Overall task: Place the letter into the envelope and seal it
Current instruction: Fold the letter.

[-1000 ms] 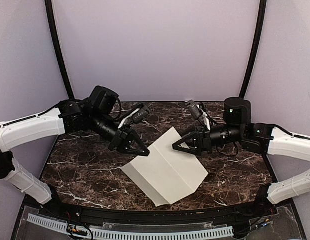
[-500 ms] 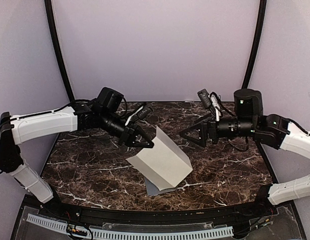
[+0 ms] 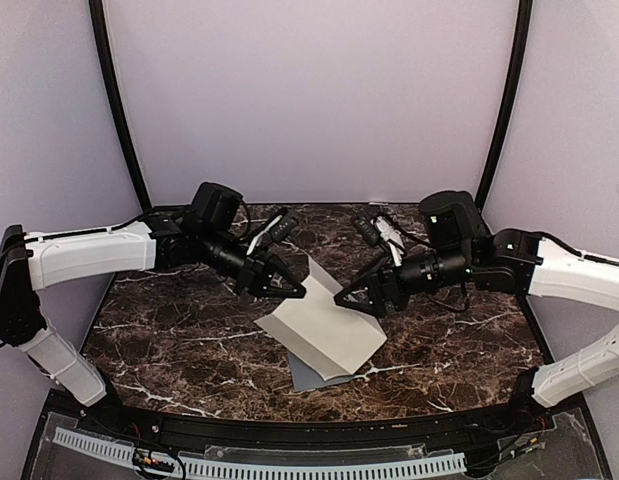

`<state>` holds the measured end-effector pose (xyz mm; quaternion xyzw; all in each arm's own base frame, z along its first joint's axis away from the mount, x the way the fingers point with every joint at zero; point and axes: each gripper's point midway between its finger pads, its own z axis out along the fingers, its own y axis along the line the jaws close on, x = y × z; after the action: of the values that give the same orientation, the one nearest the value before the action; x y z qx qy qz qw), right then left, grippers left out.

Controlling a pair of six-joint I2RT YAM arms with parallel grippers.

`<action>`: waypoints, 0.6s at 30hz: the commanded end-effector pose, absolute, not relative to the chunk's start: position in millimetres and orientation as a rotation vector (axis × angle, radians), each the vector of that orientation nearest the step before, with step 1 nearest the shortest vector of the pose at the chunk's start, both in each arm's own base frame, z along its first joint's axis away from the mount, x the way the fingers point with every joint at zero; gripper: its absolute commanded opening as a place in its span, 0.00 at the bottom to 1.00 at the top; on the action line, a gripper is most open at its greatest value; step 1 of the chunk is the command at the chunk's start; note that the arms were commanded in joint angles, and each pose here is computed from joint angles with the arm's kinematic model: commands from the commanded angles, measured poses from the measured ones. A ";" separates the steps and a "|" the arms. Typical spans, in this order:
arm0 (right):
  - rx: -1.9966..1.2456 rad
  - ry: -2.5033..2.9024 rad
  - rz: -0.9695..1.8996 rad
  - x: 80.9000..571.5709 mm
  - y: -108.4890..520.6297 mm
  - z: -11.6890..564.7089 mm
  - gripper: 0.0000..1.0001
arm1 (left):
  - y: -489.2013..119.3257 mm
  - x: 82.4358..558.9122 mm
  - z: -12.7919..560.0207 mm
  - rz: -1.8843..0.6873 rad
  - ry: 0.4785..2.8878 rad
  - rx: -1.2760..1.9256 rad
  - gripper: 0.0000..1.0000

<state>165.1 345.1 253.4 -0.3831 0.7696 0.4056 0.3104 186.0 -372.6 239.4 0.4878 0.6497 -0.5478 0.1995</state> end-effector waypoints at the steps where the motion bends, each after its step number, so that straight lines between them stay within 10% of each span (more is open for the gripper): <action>1: -1.086 1.943 1.127 155.0 361.9 267.1 0.69 | -370.1 175.5 258.9 -1.601 1.738 1.379 0.00; 18: -1.170 1.925 1.149 149.9 376.3 254.3 0.46 | -369.5 162.0 263.5 -1.749 1.698 1.420 0.00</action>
<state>153.4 365.5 233.9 -0.4272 0.7537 0.4113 0.2831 169.1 -371.7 256.4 0.4911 0.6131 -0.5960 0.1667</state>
